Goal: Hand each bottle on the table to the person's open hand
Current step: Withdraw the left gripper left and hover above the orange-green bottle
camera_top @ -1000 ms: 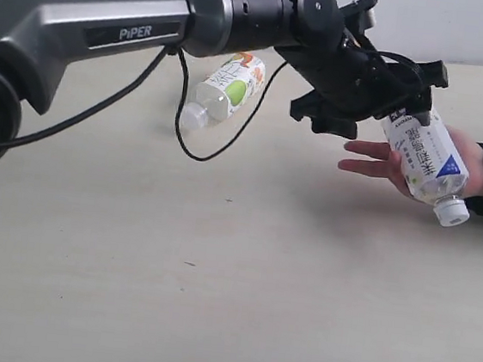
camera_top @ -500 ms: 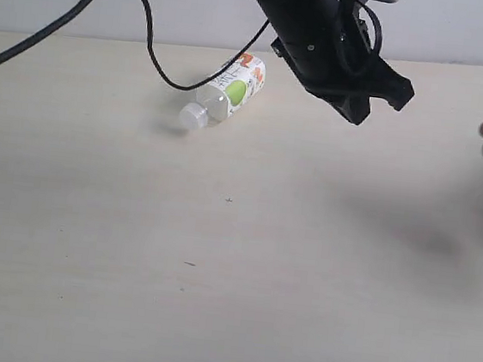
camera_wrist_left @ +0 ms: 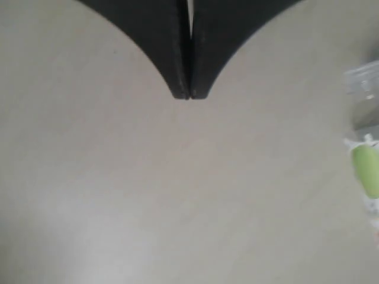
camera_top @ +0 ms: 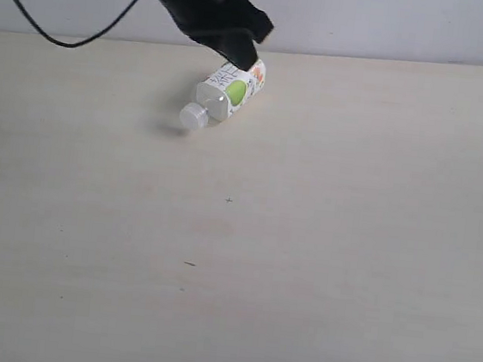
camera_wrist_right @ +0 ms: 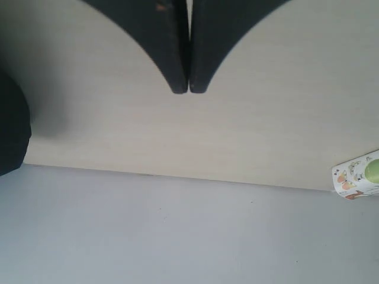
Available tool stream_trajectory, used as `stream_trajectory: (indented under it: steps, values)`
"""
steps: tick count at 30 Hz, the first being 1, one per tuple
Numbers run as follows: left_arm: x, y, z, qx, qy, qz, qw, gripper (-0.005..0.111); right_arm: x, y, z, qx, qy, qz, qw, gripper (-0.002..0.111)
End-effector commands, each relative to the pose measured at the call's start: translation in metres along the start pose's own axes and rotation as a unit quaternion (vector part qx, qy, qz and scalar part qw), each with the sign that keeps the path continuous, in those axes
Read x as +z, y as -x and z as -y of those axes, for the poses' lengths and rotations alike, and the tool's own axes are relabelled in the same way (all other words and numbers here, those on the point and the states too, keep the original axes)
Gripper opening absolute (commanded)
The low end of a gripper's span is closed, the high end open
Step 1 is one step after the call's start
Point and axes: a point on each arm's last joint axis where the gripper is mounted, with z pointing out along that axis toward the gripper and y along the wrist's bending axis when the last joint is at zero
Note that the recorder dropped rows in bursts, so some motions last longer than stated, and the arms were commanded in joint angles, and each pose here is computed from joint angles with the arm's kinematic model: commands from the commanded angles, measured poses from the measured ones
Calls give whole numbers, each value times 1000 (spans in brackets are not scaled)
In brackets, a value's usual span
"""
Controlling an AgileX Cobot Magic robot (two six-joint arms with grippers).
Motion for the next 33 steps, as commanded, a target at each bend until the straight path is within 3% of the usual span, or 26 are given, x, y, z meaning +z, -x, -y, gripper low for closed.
stream_trajectory:
  steps: [1, 7, 33]
  values:
    - [-19, -9, -32, -37, 15, 19, 999, 0, 0, -1, 0, -1, -1, 3, 1000, 1]
    - [-25, -9, -51, -51, 40, 43, 997, 0, 0, -1, 0, -1, -1, 3, 1000, 1]
    - [-24, -15, -48, -53, 24, 14, 998, 0, 0, -1, 0, -1, -1, 3, 1000, 1]
